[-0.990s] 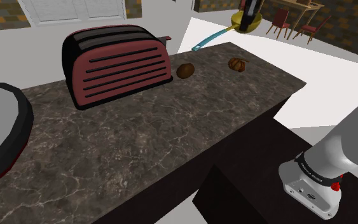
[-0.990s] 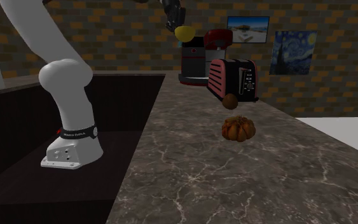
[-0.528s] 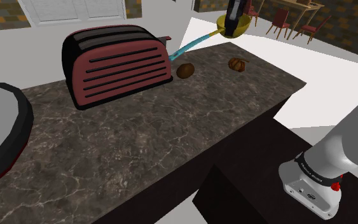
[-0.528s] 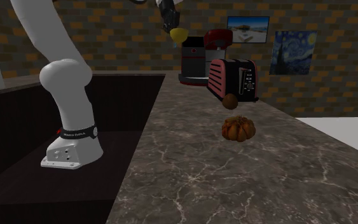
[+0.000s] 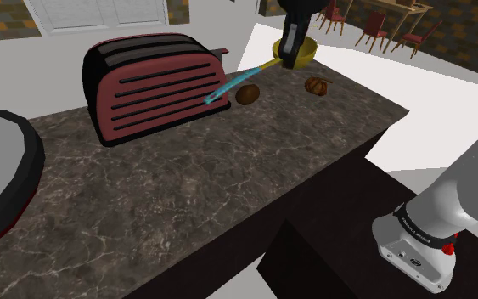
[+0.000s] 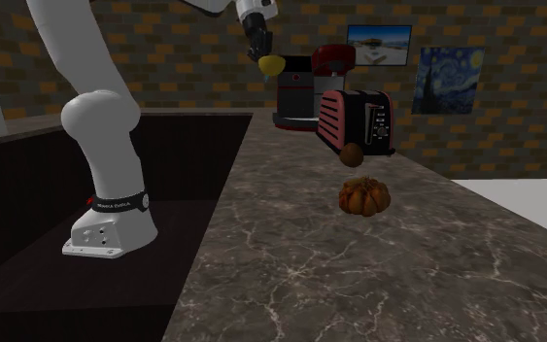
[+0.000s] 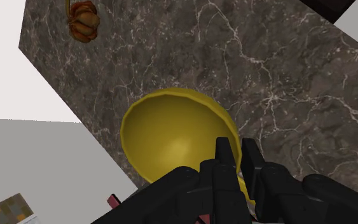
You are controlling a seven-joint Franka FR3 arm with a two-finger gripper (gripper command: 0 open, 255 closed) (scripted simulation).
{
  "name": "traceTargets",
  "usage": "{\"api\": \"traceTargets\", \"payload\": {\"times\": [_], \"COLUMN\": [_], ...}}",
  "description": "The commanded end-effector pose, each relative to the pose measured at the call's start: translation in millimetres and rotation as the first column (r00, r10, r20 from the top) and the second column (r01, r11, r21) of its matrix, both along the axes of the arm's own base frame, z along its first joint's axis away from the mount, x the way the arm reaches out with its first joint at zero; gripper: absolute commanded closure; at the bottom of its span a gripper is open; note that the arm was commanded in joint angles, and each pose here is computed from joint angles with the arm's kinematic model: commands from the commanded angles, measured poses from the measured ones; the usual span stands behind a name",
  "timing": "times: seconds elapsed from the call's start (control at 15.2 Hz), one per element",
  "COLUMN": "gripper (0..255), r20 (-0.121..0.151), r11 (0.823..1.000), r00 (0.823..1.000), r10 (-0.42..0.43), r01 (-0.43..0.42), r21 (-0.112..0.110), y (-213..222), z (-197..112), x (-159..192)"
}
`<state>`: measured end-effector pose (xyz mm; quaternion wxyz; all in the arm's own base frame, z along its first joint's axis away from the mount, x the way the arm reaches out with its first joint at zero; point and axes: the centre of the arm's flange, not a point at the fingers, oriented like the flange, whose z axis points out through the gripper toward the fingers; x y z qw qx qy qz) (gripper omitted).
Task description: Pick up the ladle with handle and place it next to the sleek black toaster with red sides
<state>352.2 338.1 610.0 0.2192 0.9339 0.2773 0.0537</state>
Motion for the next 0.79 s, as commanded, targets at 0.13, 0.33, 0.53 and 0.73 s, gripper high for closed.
{"api": "traceTargets", "payload": {"times": [0.13,0.33,0.53,0.73], "gripper": [255,255,255,255], "r20": [0.000,0.000,0.000,0.000], "r11": [1.000,1.000,1.000,1.000], "r00": [1.000,1.000,1.000,1.000], "r10": [0.000,0.000,0.000,0.000], "r01": [0.000,0.000,0.000,0.000], "r21": [0.000,0.000,0.000,0.000], "y": [0,0,0,0], "z": [-21,-37,-53,-69], "x": [0,0,0,0]}}
